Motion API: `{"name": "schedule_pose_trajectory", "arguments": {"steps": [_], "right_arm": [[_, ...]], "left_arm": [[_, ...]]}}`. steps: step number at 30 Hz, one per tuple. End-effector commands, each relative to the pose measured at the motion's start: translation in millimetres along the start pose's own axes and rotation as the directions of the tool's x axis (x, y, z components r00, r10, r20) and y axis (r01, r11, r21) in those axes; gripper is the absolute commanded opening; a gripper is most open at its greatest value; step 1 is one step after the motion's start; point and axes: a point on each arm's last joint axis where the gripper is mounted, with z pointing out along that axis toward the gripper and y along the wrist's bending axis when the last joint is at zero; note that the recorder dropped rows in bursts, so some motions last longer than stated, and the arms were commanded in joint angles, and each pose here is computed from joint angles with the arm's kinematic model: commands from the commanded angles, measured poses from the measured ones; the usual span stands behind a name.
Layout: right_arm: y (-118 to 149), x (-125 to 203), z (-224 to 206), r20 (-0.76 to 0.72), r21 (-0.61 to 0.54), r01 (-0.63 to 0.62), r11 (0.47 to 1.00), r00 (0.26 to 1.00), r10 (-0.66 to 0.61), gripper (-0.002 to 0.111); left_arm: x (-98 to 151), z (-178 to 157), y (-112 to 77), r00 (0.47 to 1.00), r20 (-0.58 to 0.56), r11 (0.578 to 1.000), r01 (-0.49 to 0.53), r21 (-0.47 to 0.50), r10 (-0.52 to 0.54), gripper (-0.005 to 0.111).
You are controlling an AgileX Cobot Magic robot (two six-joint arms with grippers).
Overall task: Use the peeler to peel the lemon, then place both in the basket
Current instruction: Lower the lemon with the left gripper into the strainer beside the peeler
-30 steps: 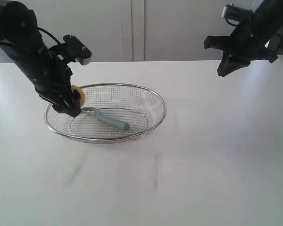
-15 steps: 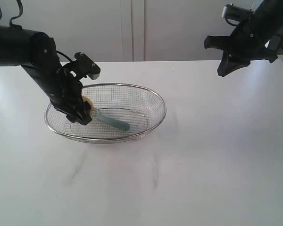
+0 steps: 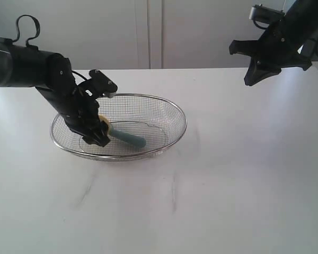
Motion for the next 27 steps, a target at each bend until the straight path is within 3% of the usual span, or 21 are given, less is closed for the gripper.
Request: {"name": "schedule_pose_trajectory", "arguments": {"steps": [1,9,12,20,27], "right_arm": [[-0.5,-1.8,-7.3,0.022,0.001,-0.001,1.0,1.0,0.001,0.0],[-0.5,-1.8,-7.3,0.022,0.001,-0.001,1.0,1.0,0.001,0.0],[-0.5,-1.8,-7.3,0.022,0.001,-0.001,1.0,1.0,0.001,0.0],[-0.5,-1.8,-7.3,0.022,0.001,-0.001,1.0,1.0,0.001,0.0],[-0.5,-1.8,-7.3,0.022,0.001,-0.001,1.0,1.0,0.001,0.0]], "left_arm": [[-2.8,0.3,-1.3,1.0,0.012,1.0,0.017,0.006,-0.017,0.0],[-3.5,0.6,-0.9,1.0,0.02,1.0,0.017,0.001,-0.017,0.003],[-3.5,0.6,-0.9,1.0,0.02,1.0,0.017,0.001,-0.017,0.017],[-3.5,0.6,-0.9,1.0,0.02,1.0,0.017,0.001,-0.017,0.072],[-3.7,0.6,-0.8,1.0,0.022,1.0,0.017,0.001,-0.017,0.075]]}}
